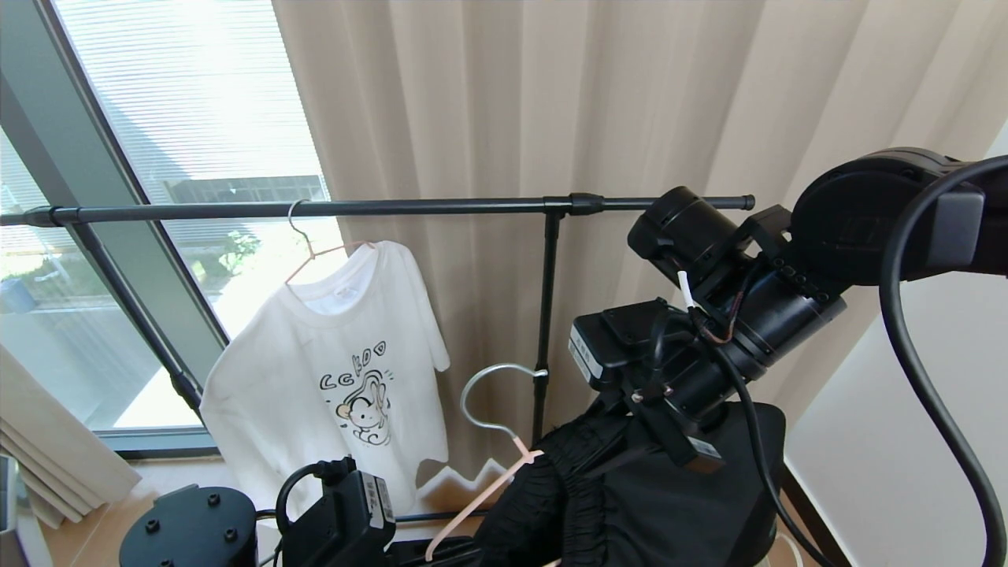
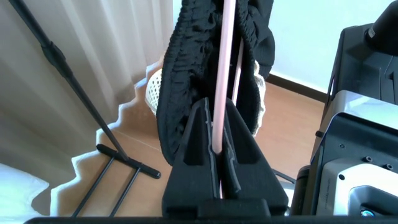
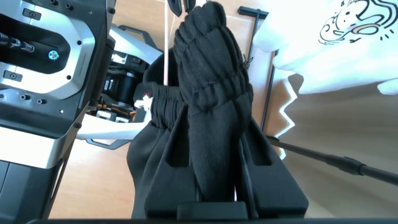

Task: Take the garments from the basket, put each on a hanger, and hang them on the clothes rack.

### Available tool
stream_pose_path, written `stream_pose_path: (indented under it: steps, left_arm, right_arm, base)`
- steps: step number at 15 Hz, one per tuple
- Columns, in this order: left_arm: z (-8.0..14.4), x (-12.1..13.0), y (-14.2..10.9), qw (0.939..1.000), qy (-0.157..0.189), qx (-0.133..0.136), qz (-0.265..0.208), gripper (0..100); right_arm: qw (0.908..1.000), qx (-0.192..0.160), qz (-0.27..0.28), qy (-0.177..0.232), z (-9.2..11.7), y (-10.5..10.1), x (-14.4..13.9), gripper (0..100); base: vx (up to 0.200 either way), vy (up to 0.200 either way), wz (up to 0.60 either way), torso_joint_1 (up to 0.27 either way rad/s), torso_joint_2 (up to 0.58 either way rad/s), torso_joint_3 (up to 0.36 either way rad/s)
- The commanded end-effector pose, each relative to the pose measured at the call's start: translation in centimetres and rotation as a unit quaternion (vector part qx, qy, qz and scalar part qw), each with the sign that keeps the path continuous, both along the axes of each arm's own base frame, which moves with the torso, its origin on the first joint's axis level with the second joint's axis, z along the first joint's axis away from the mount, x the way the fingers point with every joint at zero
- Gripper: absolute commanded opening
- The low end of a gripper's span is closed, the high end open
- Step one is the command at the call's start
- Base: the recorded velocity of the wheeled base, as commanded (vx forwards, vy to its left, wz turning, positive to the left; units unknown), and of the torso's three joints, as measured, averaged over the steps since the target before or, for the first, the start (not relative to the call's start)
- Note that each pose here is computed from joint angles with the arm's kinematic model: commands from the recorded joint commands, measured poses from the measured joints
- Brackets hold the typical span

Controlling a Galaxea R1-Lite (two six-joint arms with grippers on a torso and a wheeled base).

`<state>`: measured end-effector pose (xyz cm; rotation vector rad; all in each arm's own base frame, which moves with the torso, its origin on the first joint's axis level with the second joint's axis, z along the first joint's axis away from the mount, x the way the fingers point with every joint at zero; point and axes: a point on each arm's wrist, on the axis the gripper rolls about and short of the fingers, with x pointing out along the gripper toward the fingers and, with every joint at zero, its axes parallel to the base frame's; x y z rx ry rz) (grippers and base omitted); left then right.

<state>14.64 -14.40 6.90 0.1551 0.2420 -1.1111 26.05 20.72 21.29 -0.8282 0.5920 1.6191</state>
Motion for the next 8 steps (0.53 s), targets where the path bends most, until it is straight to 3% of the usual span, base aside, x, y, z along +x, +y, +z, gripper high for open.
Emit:
stream_pose_path:
  steps: [1,5,6,8]
  left_arm:
    - [-0.04,0.01,-0.01,1.0000,0.001,0.001,0.000,0]
    - [-0.07,0.04,0.01,1.0000,0.001,0.001,0.001,0]
    - [-0.07,0.04,0.01,1.0000,0.001,0.002,0.001,100]
    - [0.09,0.04,0.09,1.0000,-0.001,-0.002,0.003,100]
  right_arm:
    - [1.0000,0.002,0.000,-0.002,0.17,-0.07,-0.11,0]
    - [1.0000,0.002,0.001,-0.001,0.21,-0.10,-0.15,0]
    - [1.0000,0.001,0.001,0.000,0.13,-0.09,-0.13,0]
    - [1.0000,0.001,0.000,0.000,0.14,-0.11,-0.17,0]
  base:
    - [0.000,0.000,0.00,0.000,0.00,0.000]
    - [0.000,0.000,0.00,0.000,0.00,0.000]
    - [0.000,0.000,0.00,0.000,0.00,0.000]
    - [0.000,0.000,0.00,0.000,0.00,0.000]
